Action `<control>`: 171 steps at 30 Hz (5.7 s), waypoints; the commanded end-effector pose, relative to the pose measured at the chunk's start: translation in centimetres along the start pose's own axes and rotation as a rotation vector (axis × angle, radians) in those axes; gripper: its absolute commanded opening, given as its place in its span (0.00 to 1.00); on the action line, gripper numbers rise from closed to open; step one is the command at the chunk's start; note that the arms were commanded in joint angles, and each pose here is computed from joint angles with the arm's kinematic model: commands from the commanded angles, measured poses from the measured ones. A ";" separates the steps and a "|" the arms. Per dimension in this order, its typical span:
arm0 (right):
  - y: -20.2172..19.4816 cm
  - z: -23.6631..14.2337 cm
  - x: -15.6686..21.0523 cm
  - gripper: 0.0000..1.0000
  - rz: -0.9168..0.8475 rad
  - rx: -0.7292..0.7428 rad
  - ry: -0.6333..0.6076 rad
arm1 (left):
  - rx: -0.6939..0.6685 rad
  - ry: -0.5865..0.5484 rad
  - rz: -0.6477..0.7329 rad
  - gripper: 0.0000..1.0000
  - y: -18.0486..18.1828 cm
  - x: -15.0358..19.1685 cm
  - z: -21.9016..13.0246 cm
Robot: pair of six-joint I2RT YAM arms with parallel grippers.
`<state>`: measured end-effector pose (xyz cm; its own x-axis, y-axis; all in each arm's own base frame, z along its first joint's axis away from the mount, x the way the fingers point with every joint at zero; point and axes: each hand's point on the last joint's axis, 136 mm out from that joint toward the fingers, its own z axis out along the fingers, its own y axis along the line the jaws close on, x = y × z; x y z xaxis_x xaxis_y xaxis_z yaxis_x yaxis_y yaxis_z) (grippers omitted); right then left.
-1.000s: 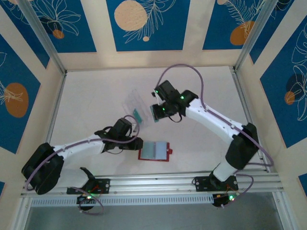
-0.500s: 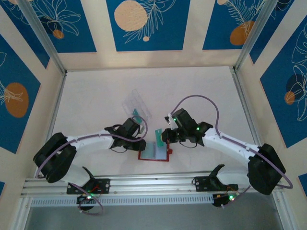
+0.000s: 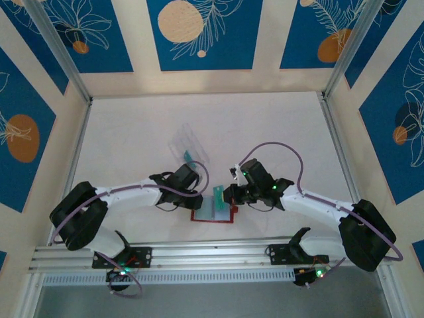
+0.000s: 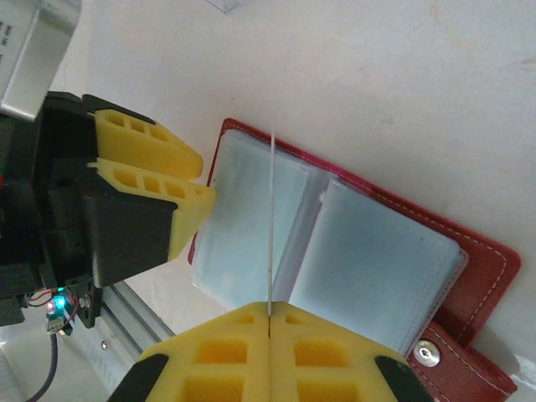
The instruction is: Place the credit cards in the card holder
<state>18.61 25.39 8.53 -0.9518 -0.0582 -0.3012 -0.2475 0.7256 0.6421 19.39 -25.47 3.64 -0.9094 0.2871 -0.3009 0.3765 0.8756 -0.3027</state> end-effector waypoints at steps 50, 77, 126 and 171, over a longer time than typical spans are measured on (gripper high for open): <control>-3.0 2.8 5.0 0.00 0.304 -0.116 0.291 | -0.140 0.077 -0.081 0.22 2.6 3.1 3.8; -4.3 2.8 5.9 0.00 0.389 -0.110 0.312 | -0.149 0.074 -0.085 0.23 3.0 3.5 3.8; -3.4 2.5 5.5 0.00 0.443 -0.106 0.313 | -0.145 0.083 -0.096 0.24 3.3 4.1 4.5; -0.4 2.5 1.6 0.00 0.357 -0.256 0.249 | -0.138 0.087 -0.108 0.24 3.6 4.8 4.7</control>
<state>17.18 26.36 5.46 -0.9896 -0.0131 0.1434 0.1102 0.5720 0.8128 21.02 -26.70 1.74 -0.9150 0.1567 -0.3717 0.2850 0.9032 -0.3208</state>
